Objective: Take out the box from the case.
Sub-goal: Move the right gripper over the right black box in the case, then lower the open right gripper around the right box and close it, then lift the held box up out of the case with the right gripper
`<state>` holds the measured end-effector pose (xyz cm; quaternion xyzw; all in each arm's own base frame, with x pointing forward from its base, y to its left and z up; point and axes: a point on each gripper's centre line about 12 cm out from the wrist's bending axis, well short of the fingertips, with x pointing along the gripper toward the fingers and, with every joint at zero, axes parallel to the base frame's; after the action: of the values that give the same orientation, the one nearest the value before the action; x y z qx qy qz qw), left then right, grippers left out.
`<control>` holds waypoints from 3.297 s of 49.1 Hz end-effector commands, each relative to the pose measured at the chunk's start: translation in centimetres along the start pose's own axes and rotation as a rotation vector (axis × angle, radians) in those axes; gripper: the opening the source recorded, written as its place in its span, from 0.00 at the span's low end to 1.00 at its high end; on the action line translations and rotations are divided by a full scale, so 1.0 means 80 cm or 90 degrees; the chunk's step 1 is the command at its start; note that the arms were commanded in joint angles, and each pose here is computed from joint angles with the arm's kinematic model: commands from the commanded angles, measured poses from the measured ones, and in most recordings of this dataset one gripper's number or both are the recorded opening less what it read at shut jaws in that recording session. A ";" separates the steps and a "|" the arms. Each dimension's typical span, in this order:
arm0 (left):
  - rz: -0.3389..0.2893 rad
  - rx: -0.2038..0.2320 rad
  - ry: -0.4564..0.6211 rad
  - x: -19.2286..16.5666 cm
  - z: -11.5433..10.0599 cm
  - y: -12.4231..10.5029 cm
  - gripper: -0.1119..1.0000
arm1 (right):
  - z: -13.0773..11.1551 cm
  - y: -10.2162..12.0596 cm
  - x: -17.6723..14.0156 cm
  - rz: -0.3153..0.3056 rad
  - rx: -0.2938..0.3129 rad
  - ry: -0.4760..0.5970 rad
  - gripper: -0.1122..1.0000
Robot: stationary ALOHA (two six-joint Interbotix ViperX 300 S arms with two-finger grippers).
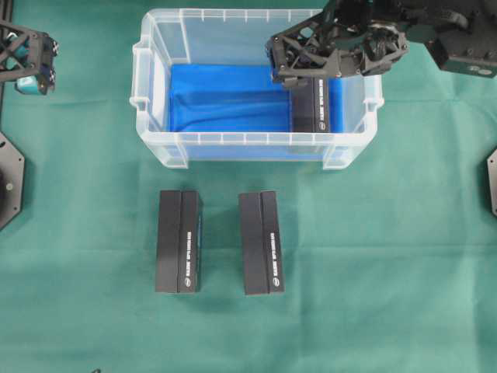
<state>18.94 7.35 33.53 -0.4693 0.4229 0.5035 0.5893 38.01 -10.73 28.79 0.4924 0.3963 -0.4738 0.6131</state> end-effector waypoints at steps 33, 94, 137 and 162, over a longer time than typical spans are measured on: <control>-0.011 -0.003 -0.004 -0.006 0.002 -0.001 0.98 | -0.002 -0.003 0.056 -0.004 -0.001 0.002 0.93; -0.013 -0.002 -0.005 -0.005 0.002 -0.002 0.98 | 0.002 -0.012 0.108 -0.028 0.047 0.005 0.70; -0.013 0.001 -0.005 -0.005 0.002 -0.001 0.98 | 0.011 -0.002 0.057 -0.031 0.075 -0.001 0.70; -0.013 0.004 -0.004 -0.004 0.001 -0.002 0.98 | 0.024 -0.005 -0.043 -0.006 0.092 -0.014 0.70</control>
<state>19.01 7.37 33.54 -0.4687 0.4222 0.5013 0.5923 37.40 -12.19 28.85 0.5169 0.3833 -0.5249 0.5572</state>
